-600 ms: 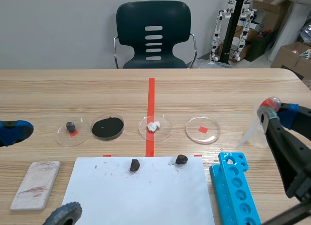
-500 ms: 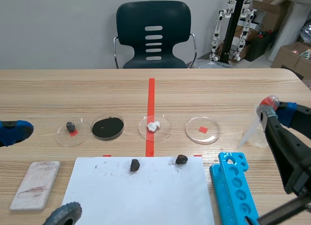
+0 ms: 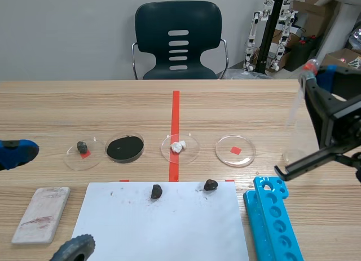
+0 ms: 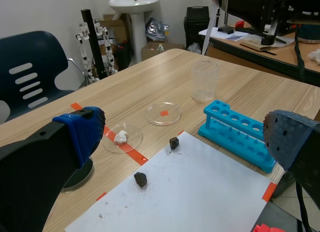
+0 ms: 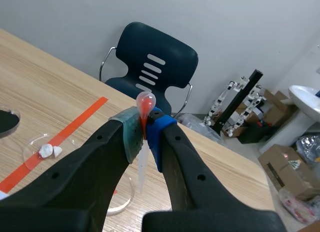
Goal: Draw acid from the petri dish
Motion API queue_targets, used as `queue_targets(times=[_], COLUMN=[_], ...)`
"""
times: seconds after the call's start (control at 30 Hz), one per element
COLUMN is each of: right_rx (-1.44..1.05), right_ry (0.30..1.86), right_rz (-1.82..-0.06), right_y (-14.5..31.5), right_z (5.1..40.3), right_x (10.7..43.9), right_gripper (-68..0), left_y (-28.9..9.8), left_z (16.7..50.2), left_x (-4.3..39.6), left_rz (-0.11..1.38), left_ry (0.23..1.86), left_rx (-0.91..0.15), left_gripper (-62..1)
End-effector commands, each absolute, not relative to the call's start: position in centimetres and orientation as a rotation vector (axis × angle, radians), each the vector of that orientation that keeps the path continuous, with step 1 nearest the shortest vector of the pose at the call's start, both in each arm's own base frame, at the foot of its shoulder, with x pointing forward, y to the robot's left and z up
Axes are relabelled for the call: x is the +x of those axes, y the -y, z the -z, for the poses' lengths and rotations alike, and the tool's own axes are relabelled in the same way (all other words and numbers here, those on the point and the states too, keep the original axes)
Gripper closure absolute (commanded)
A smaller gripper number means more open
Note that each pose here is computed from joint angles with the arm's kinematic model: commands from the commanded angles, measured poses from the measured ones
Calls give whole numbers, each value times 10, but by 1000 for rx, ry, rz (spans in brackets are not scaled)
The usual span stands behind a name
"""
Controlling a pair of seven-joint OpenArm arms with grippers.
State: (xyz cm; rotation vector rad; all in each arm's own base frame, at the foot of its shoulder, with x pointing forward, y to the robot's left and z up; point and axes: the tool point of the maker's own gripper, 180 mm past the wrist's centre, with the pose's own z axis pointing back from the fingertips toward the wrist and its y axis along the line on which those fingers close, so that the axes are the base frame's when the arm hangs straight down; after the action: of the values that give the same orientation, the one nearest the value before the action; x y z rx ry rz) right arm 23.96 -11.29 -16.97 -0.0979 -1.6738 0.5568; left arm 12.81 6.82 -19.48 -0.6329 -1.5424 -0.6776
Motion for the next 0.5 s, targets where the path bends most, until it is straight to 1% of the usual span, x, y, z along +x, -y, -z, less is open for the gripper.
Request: queue_targets(times=[0.0,0.13,0.27,0.33,0.47], right_rx=[-82,-55,-39,-31,-18], right_ry=[1706,1712,1709,1704,1680], right_rz=[-534,-520,-546,-549,-501], right_y=[113,112,109,110,120], right_z=[159,154,156,160,171], right_x=[245,255,263,268,281], right_gripper=[-10,-10,-10,-10,-10], left_y=[-69,-69,-69,-69,-69], left_z=[191,191,191,191,191], left_x=[128,128,128,128,128], left_rz=[657,657,657,657,657], left_ry=[1561,1561,1561,1561,1561], left_rx=[-637,-637,-637,-637,-637], left_gripper=[-623,-623,-623,-623,-623])
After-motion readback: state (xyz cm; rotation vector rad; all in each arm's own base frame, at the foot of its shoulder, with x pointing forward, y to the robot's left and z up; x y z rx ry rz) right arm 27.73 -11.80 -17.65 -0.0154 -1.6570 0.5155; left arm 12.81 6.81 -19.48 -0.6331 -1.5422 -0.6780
